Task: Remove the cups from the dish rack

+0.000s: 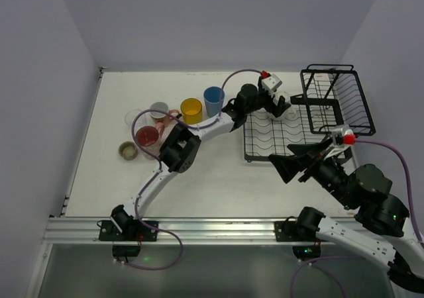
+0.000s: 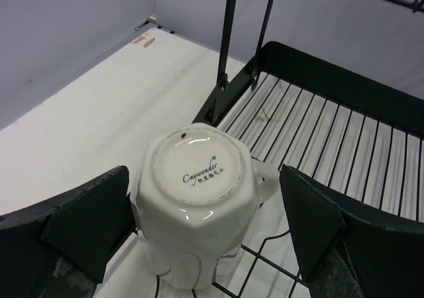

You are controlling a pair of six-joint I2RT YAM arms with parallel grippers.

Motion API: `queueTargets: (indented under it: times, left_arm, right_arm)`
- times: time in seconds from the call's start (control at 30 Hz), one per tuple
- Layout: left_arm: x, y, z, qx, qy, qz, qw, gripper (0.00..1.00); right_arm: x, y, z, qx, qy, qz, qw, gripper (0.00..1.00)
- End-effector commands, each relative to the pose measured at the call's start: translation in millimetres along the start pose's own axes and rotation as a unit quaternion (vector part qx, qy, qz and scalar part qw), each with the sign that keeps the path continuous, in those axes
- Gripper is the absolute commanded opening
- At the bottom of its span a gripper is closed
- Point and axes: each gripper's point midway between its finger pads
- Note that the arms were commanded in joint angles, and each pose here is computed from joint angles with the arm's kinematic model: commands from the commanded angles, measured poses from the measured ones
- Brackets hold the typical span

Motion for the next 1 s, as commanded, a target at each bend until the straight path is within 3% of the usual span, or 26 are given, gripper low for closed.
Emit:
queueTargets:
  times: [0.0,0.23,0.33,0.43,0.47,0.53,0.57,0.63,0.67,0.7,0.77,0.8,0.97]
  left_arm:
    - [-7,-4,-19,0.004,-0.04,0.012,0.999,1.0]
    - [-10,2,-20,0.011,-0.058,0.004,0.998,0.99]
    - [-10,4,-19,0.012,-0.062,0.003,0.998,0.85]
    - [-8,5,-14,0.017,-0.058,0.002,0.998,0.62]
    - [-6,4,-15,0.018,-0.059,0.005,0.998,0.48]
    - [1,1,-24,0.017,-0.064,0.006,0.998,0.35]
    - [4,1,-28,0.017,-0.067,0.005,0.998,0.23]
    - [12,-3,-58,0.011,-0.088,0.006,0.996,0.14]
    - [17,-4,-53,0.018,-0.081,0.001,0.997,0.04]
    - [24,-7,-79,0.025,-0.099,0.002,0.995,0.01]
    - [33,-11,-86,0.034,-0.105,0.004,0.994,0.0]
    - [41,-15,-113,0.033,-0.123,0.006,0.992,0.0]
    - [72,-25,-157,0.061,-0.165,0.005,0.984,0.0]
  right_arm:
    - [0,4,0,0.005,-0.005,-0.015,1.0,0.96]
    - [-3,6,1,0.008,-0.004,-0.021,1.0,0.96]
    - [-5,6,3,0.007,-0.003,-0.019,1.0,0.95]
    - [-6,4,3,0.007,-0.006,-0.014,1.0,0.95]
    - [-6,4,2,0.007,-0.008,-0.014,1.0,0.95]
    - [-5,3,-1,0.006,-0.014,-0.012,1.0,0.95]
    - [-6,3,0,0.006,-0.014,-0.012,1.0,0.95]
    - [-11,4,1,0.008,-0.012,-0.012,1.0,0.95]
    - [-12,4,3,0.009,-0.01,-0.01,1.0,0.95]
    - [-15,3,5,0.009,-0.006,-0.008,1.0,0.95]
    - [-22,0,13,0.013,0.003,0.001,1.0,0.95]
    - [-24,-2,14,0.013,0.001,0.005,1.0,0.95]
    - [-34,1,19,0.011,-0.006,-0.006,1.0,0.95]
Point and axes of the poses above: each gripper's point midway between its finger pads, its own x axis back along the fingers, its own y axis along the line the jaws close on, z = x × y, and after that the axes turned 2 degrees about -x, right-handed
